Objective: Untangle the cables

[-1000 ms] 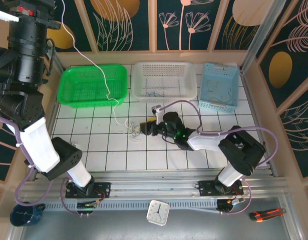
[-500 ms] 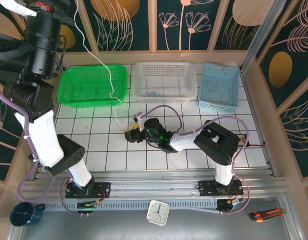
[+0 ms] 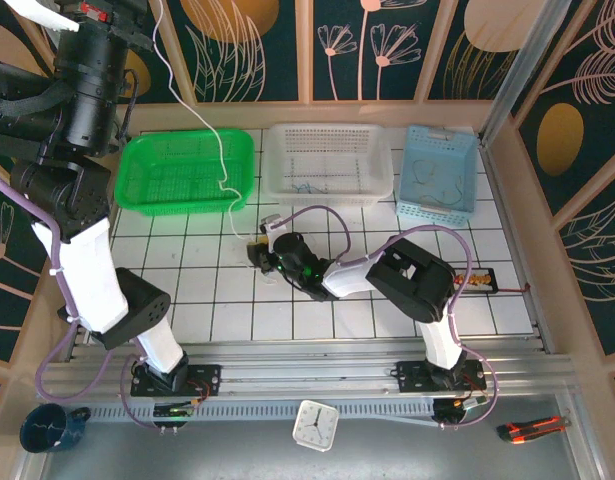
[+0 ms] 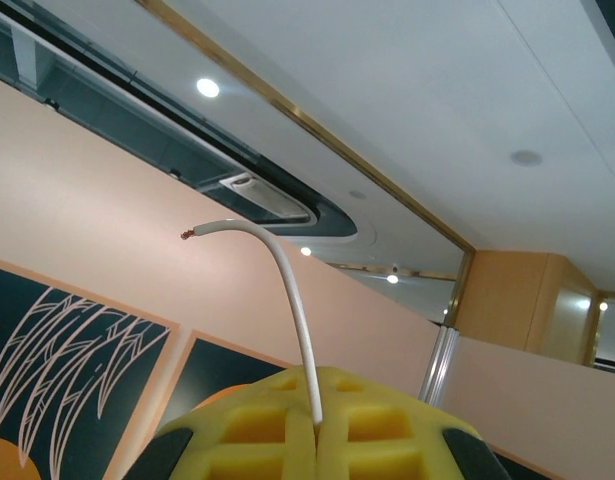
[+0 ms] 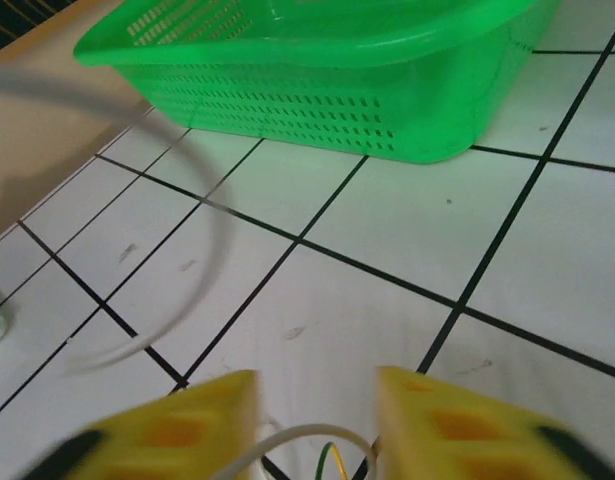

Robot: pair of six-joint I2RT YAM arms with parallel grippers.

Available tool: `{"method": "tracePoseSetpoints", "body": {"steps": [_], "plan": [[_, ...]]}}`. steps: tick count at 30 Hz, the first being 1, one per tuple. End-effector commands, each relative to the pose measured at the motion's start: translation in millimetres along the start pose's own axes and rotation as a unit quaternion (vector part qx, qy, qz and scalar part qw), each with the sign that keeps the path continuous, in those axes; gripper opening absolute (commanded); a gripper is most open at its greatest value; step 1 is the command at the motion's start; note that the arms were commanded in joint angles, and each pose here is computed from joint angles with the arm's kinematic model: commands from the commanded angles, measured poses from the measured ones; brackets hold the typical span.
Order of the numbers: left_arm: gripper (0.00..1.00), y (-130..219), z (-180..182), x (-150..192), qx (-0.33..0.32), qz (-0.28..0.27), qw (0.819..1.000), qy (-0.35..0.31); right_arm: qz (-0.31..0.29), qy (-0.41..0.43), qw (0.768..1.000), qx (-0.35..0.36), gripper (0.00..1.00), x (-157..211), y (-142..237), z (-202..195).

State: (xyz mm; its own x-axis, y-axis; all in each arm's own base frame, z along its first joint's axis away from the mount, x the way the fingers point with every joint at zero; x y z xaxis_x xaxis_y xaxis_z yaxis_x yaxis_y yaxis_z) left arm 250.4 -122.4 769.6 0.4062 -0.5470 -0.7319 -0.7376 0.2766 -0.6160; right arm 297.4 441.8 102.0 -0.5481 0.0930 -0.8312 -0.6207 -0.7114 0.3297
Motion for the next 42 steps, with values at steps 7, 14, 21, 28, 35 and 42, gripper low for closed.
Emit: {"method": "tracePoseSetpoints", "body": {"steps": [7, 14, 21, 28, 35, 42], "plan": [[0.0, 1.6, -1.0, -10.4, 0.002, -0.019, 1.0, 0.003, -0.034, -0.027, 0.998, 0.04, 0.0, -18.5, 24.0, -33.9], [0.0, 6.0, 0.0, -20.8, -0.005, -0.033, 0.999, -0.003, -0.039, -0.127, 0.988, 0.077, 0.0, -18.9, 63.1, -101.7], [0.0, 10.8, 0.9, -27.5, -0.01, -0.038, 0.999, -0.007, -0.05, -0.2, 0.973, 0.099, 0.0, -19.9, 88.8, -146.1], [0.0, 24.7, 1.6, -45.3, -0.02, -0.047, 0.999, -0.02, -0.057, -0.247, 0.961, 0.106, 0.0, -17.9, 100.1, -170.7], [0.0, 37.2, 3.7, -58.6, -0.031, -0.051, 0.998, -0.033, -0.071, -0.29, 0.947, 0.117, 0.0, -18.8, 107.7, -193.7], [0.0, 44.9, 5.2, -65.8, -0.039, -0.053, 0.997, -0.041, -0.064, -0.322, 0.937, 0.117, 0.0, -14.8, 106.7, -204.1]]}}
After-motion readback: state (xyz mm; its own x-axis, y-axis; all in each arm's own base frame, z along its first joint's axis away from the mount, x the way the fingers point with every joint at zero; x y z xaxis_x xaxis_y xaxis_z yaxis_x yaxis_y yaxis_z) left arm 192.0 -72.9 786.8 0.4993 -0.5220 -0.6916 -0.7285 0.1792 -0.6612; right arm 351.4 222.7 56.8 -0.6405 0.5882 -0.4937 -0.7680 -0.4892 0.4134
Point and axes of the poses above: each hand's point on the last joint's axis, 136 mm out from that joint toward the fingers, its own y axis back along the fingers, its own z axis along the line the jaws close on, x = y × z, the point moved 1 cm from there along y, back along the fingers, and after that the axes turned 8 degrees about -y, right-handed, at the moved point
